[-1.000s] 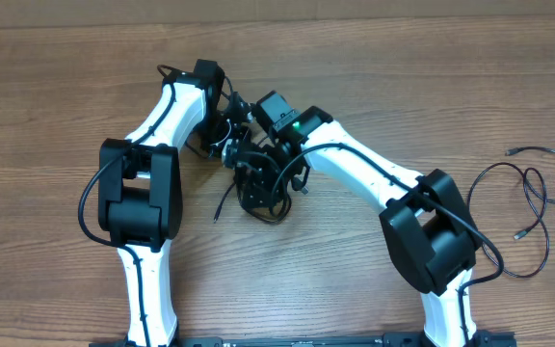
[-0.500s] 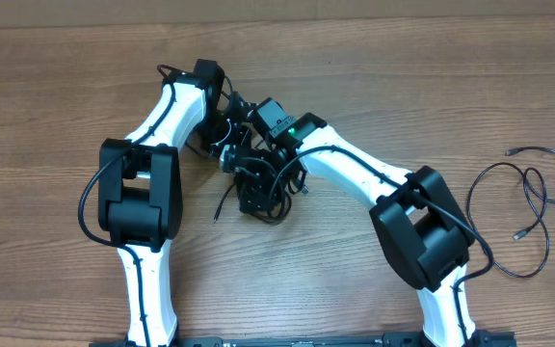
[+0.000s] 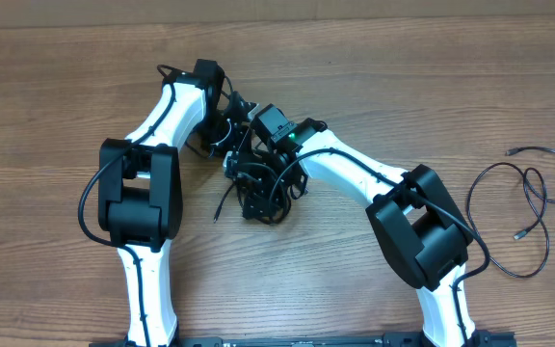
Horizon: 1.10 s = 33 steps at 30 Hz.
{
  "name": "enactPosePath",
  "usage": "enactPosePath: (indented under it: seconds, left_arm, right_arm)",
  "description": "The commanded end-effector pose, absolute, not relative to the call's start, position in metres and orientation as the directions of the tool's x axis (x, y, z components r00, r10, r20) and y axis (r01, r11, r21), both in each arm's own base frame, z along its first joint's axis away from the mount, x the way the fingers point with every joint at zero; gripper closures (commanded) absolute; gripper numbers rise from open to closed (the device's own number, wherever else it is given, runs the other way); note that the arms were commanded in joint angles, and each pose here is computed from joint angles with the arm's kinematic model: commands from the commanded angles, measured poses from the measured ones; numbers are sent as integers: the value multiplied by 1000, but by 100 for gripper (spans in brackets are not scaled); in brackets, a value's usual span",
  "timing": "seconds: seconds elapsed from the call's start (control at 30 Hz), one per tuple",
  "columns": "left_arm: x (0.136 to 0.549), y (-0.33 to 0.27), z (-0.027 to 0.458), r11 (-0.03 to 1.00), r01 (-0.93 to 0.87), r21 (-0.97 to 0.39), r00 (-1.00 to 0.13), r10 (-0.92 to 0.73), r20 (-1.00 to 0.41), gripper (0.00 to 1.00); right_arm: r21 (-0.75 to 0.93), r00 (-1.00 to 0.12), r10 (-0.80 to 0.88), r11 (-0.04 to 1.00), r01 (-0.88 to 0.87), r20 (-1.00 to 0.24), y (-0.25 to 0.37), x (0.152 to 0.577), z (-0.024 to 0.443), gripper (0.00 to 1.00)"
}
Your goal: Untangle cables
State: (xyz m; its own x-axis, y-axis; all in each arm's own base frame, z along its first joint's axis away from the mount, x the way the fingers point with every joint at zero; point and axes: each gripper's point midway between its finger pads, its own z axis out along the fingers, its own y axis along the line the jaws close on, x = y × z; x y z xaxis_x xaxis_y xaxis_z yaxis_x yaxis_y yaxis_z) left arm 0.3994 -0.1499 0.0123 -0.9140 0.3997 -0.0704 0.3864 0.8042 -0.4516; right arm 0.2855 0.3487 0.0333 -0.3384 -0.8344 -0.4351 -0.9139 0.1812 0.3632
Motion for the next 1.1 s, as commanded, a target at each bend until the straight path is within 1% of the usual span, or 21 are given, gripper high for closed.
enactPosePath:
  seconds: [0.0, 0.07, 0.43, 0.53, 0.63, 0.7, 0.73, 0.9, 0.97, 1.07]
  left_arm:
    - [395, -153, 7, 784, 406, -470, -903, 424, -72, 84]
    - [395, -153, 7, 784, 406, -470, -903, 424, -72, 84]
    - [395, -153, 7, 784, 406, -470, -903, 424, -72, 84]
    - [395, -153, 7, 784, 406, -470, -903, 424, -73, 84]
    - [395, -153, 7, 784, 406, -470, -903, 424, -73, 84]
    - [395, -153, 7, 784, 406, -469, -903, 424, -73, 84]
    - [396, -153, 7, 784, 407, -469, -903, 424, -74, 84]
    - [398, -152, 6, 789, 412, -457, -902, 425, -80, 84]
    - [398, -152, 6, 788, 413, -456, -902, 425, -82, 84]
    - [399, -150, 5, 796, 415, -441, -901, 427, -78, 84]
  right_arm:
    - [361, -343, -824, 183, -915, -451, 352, 289, 30, 43]
    - [340, -333, -820, 183, -923, -465, 354, 294, 30, 40]
    - [365, -356, -842, 209, -907, -405, 342, 284, 20, 40]
    - [387, -366, -844, 209, -898, -391, 339, 277, 15, 39]
    - [446, -381, -833, 186, -876, -402, 342, 266, 18, 40]
    - [474, -407, -822, 195, -858, -398, 344, 263, 20, 51]
    - [493, -431, -813, 209, -844, -392, 345, 262, 22, 53]
    - [551, -530, -778, 293, -781, -338, 348, 260, 25, 56]
    - [562, -556, -766, 318, -764, -322, 348, 261, 25, 58]
    - [567, -577, -753, 337, -752, -317, 350, 263, 27, 58]
